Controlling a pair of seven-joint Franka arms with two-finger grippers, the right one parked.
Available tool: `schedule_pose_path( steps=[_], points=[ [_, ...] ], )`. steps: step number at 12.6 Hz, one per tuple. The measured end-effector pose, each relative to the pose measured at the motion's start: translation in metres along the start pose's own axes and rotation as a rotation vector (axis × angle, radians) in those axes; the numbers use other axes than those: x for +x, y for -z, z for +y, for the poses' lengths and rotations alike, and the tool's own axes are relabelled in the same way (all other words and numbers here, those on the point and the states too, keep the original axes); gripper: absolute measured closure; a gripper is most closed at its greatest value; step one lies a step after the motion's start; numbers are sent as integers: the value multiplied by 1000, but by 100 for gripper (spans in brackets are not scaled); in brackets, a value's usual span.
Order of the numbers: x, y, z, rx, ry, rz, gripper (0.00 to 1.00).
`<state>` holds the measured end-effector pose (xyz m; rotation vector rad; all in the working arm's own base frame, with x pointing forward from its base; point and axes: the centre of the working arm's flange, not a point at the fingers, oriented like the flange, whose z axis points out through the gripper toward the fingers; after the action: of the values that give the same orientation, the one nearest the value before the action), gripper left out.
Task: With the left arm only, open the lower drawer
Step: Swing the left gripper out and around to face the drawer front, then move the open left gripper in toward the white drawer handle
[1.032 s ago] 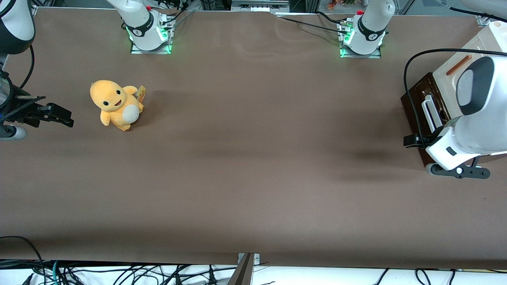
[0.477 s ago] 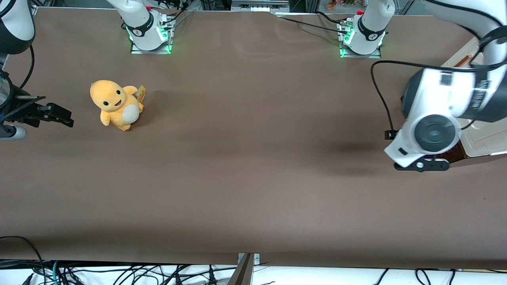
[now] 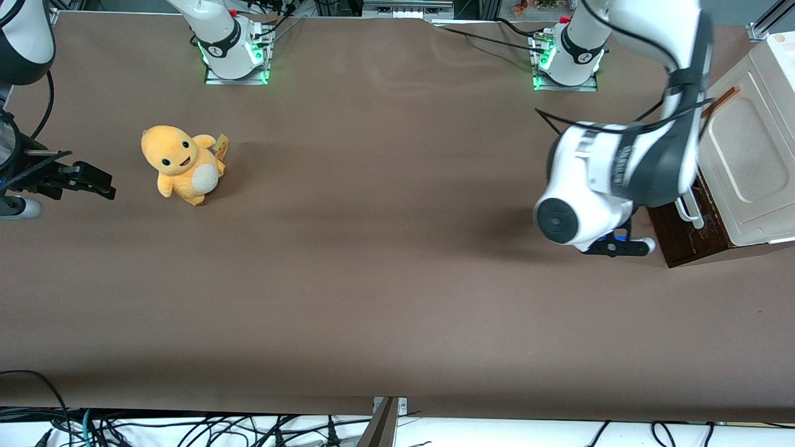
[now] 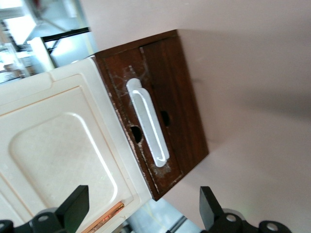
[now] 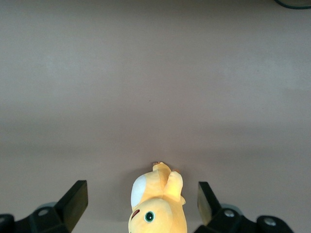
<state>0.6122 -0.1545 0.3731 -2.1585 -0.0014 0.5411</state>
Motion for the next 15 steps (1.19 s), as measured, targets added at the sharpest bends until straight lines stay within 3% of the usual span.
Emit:
schedule_pose_path(
  steps=[2, 6, 10, 15],
  points=[
    [6, -15, 24, 94, 47, -8, 0],
    [14, -41, 74, 214, 171, -32, 0],
    [13, -71, 114, 343, 239, -25, 0],
    [9, -95, 129, 397, 254, -40, 0]
  ],
)
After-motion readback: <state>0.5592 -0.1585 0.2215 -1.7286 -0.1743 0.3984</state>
